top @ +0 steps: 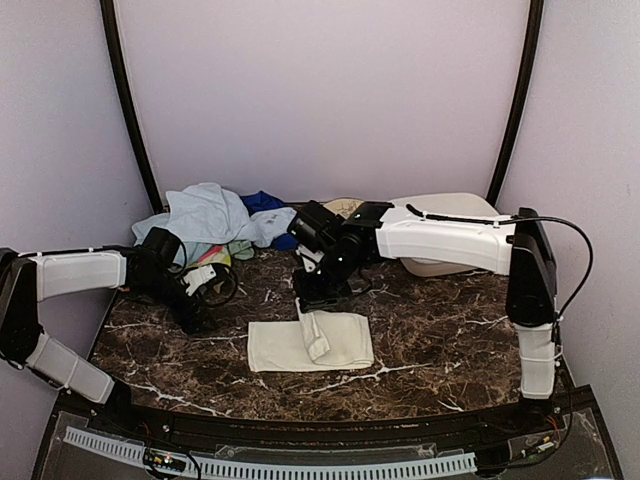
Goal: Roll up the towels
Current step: Pick up the towel from the center of the board.
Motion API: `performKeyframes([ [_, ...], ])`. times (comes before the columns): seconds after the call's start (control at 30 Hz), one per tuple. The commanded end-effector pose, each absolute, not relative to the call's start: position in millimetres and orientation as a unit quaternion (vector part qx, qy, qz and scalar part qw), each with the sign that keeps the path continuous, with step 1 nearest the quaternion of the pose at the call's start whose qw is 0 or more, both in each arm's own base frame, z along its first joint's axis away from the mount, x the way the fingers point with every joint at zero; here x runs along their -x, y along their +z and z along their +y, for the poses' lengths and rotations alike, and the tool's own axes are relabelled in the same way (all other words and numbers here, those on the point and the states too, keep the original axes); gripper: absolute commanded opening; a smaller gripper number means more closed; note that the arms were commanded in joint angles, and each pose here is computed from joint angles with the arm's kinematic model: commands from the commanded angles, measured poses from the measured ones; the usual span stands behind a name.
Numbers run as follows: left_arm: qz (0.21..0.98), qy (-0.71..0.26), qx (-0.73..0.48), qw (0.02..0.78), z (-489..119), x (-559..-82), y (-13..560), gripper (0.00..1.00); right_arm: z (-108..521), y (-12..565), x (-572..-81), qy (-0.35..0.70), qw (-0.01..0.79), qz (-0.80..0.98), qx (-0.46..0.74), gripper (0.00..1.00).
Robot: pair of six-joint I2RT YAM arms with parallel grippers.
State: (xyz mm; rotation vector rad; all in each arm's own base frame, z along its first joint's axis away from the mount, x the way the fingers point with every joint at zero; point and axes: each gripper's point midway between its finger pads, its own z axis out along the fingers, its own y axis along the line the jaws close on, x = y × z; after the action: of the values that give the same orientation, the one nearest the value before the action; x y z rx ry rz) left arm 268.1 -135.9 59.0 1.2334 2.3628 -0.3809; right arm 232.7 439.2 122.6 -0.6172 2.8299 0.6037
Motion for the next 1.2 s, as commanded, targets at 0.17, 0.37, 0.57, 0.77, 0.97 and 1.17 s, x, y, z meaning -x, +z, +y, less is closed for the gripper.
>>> performKeyframes([
  [0.17, 0.852, -0.138, -0.452, 0.225, -130, -260, 58, 0.91, 480, 123, -227, 0.250, 0.078, 0.937, 0.231, 0.00],
  [0.37, 0.852, -0.136, -0.454, 0.223, -129, -260, 56, 0.91, 497, 119, -225, 0.278, 0.064, 0.929, 0.237, 0.00],
  [0.57, 0.851, -0.128, -0.458, 0.222, -127, -259, 55, 0.91, 506, 115, -222, 0.288, 0.056, 0.925, 0.241, 0.00],
  [0.77, 0.852, -0.125, -0.458, 0.220, -126, -259, 54, 0.91, 520, 104, -216, 0.308, 0.036, 0.918, 0.246, 0.05],
  [0.97, 0.852, -0.124, -0.460, 0.219, -126, -260, 54, 0.91, 537, 99, -210, 0.349, 0.020, 0.903, 0.248, 0.22],
  [1.17, 0.852, -0.125, -0.459, 0.221, -128, -266, 58, 0.91, 547, 103, -207, 0.380, 0.012, 0.891, 0.247, 0.34],
])
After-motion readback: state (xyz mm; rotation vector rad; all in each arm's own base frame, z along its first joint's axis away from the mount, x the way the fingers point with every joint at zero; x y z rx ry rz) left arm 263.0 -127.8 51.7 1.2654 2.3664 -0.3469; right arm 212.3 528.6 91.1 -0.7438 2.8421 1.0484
